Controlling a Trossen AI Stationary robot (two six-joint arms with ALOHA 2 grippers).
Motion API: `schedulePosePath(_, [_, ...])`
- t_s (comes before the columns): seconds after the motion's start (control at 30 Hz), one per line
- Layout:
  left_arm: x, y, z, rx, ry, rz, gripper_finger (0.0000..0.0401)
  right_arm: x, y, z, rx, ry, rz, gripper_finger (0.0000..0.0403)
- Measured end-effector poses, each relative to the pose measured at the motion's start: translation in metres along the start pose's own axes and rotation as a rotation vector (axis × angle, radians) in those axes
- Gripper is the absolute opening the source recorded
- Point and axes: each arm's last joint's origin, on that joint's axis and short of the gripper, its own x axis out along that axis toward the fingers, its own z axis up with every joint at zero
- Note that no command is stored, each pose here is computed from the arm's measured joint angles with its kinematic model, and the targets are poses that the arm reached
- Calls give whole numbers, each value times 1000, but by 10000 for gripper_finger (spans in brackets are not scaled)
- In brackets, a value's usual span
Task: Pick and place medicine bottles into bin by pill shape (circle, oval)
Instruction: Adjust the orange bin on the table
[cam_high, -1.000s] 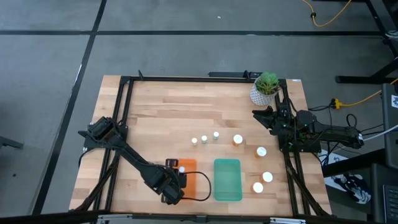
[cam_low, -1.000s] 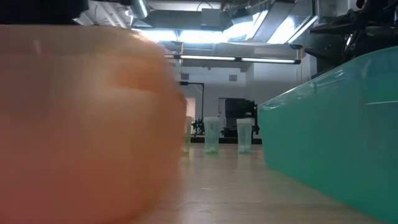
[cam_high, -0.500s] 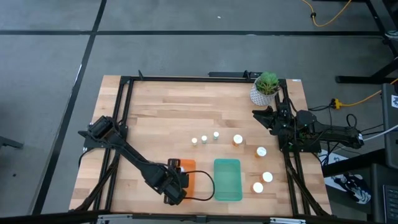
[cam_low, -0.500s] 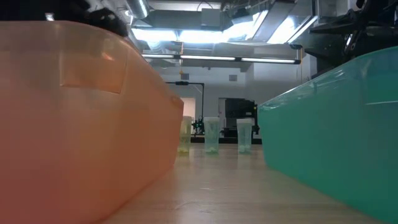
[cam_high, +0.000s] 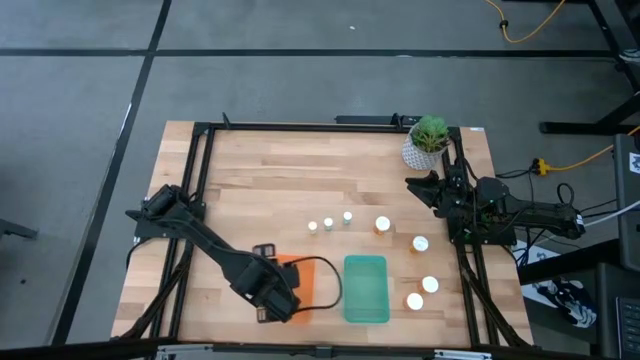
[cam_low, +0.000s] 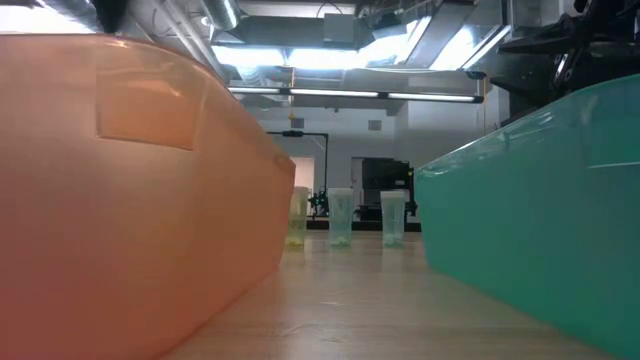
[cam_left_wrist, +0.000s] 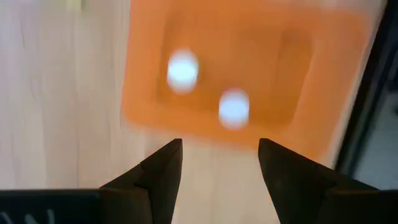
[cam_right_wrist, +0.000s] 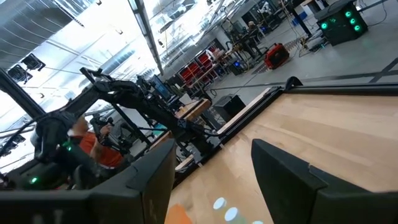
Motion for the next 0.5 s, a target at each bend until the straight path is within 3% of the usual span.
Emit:
schedulePosePath(0.13, [1,-6,-14,-12,90,-20,198,0,0,0,0,0,1,213])
schedulePosePath(0.5, [51,-24,-34,-9,80,-68,195,0,0,0,-4,1,1,213])
